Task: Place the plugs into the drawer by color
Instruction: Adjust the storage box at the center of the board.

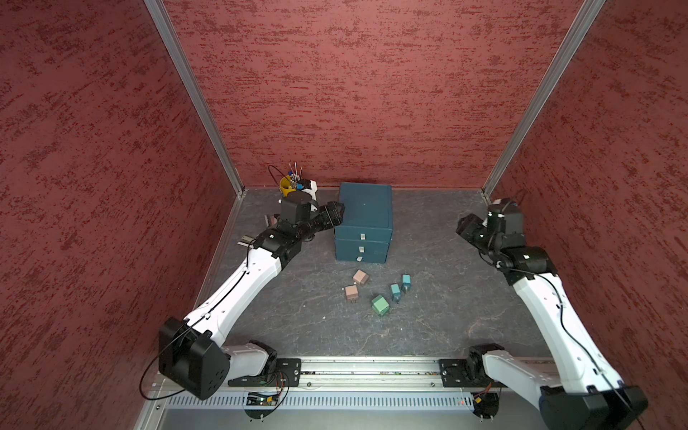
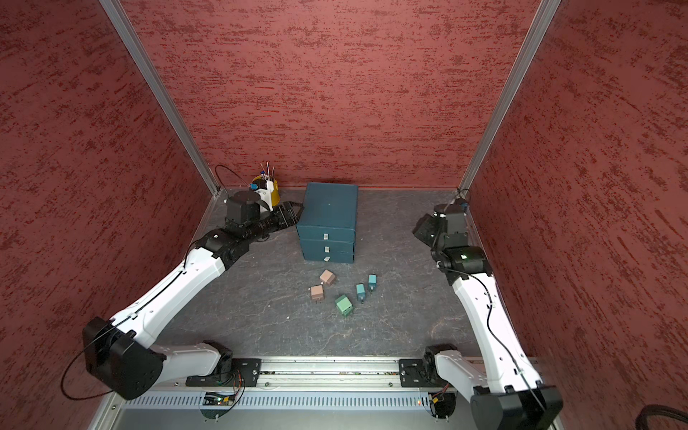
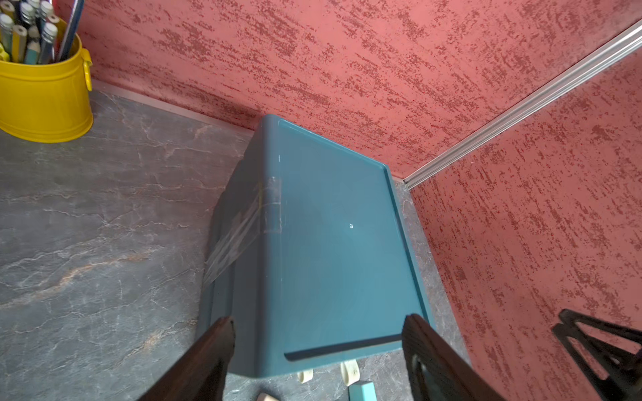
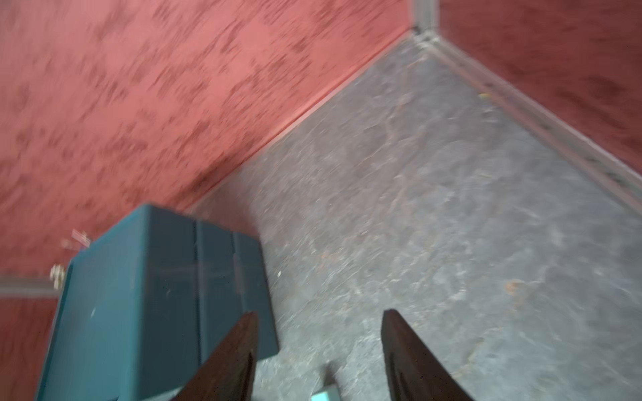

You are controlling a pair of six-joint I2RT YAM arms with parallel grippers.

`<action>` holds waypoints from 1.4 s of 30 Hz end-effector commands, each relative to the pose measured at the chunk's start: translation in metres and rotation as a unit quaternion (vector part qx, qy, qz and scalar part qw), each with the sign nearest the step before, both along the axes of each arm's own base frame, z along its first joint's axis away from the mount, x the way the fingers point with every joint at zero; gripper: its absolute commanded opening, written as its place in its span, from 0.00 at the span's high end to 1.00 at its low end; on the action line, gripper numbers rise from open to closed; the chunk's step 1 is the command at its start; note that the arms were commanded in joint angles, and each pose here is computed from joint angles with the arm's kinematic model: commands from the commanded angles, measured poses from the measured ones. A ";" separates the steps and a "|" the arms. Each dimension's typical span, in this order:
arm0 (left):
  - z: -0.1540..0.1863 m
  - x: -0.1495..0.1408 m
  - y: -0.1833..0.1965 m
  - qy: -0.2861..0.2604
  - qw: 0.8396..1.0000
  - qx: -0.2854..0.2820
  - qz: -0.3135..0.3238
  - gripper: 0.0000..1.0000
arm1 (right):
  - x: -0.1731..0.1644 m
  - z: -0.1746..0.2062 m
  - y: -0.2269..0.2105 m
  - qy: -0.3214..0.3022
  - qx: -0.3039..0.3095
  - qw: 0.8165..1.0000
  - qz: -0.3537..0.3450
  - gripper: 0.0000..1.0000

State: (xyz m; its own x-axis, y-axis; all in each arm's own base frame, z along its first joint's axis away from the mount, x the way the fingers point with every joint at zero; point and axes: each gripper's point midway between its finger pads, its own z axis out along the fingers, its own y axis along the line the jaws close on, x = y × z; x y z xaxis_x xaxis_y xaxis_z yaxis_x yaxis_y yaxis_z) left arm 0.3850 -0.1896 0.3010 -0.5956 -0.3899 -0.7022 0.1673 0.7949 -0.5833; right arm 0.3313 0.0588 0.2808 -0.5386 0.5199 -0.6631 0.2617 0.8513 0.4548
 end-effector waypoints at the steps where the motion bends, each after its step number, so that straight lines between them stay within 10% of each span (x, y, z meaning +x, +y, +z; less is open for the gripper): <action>1: 0.003 0.000 -0.008 0.036 0.999 -0.020 -0.020 0.22 | -0.038 -0.023 0.054 0.070 -0.029 0.993 0.091 0.43; 15: -0.025 -0.001 0.009 0.090 0.996 -0.020 0.001 0.25 | -0.057 -0.015 0.229 0.046 -0.001 0.962 0.271 0.50; 42: -0.069 -0.018 -0.024 0.144 0.988 -0.034 -0.043 0.44 | 0.009 -0.045 0.255 0.027 -0.074 0.977 0.198 0.58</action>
